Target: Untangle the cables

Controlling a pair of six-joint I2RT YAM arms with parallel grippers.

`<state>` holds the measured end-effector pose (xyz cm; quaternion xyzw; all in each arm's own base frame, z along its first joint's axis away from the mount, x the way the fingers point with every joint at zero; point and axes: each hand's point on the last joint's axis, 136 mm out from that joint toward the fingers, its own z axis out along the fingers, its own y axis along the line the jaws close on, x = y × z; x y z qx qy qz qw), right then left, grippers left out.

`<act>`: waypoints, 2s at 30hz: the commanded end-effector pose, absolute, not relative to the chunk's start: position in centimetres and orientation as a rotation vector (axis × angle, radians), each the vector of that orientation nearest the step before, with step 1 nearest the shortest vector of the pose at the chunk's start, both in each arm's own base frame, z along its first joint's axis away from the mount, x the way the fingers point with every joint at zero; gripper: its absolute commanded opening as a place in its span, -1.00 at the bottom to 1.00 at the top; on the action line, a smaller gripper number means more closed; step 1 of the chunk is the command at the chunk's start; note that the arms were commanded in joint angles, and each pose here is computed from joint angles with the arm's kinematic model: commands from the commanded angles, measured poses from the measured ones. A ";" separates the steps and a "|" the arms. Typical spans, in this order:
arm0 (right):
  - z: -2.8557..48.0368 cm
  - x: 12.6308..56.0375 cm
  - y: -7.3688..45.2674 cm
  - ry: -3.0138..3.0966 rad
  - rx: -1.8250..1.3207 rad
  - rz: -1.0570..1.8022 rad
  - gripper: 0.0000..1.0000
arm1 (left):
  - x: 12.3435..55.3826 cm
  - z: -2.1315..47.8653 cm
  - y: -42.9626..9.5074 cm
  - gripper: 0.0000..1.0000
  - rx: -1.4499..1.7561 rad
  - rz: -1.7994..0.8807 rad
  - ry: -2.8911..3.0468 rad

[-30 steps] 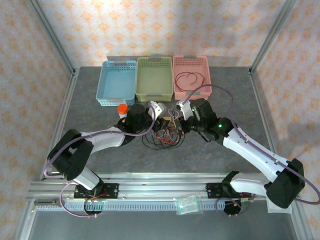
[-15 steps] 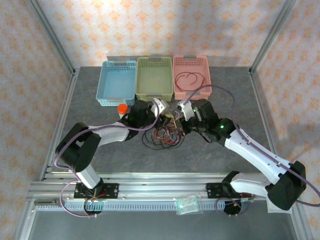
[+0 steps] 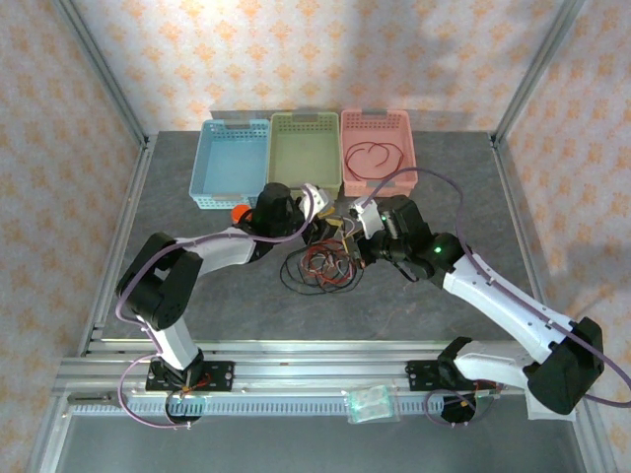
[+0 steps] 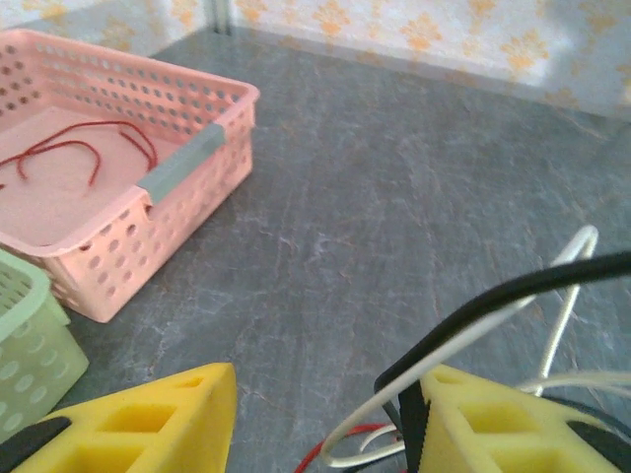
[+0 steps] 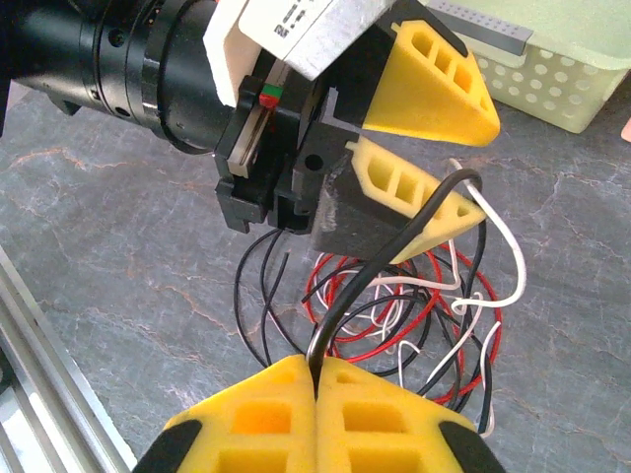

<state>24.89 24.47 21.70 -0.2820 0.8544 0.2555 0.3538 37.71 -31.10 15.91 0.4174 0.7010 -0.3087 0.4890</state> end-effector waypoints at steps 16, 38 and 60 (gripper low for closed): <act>22.7 24.5 24.7 2.189 -0.746 0.697 -1.00 | 38.0 15.4 -30.5 -0.02 1.247 -0.877 1.684; 22.3 25.3 24.1 2.205 -0.704 0.638 -1.00 | 36.9 17.2 -31.0 -0.97 1.248 -0.995 1.652; 17.4 26.6 25.1 2.220 -0.521 0.747 -0.50 | 33.1 26.1 -26.2 -1.00 0.713 -0.765 1.689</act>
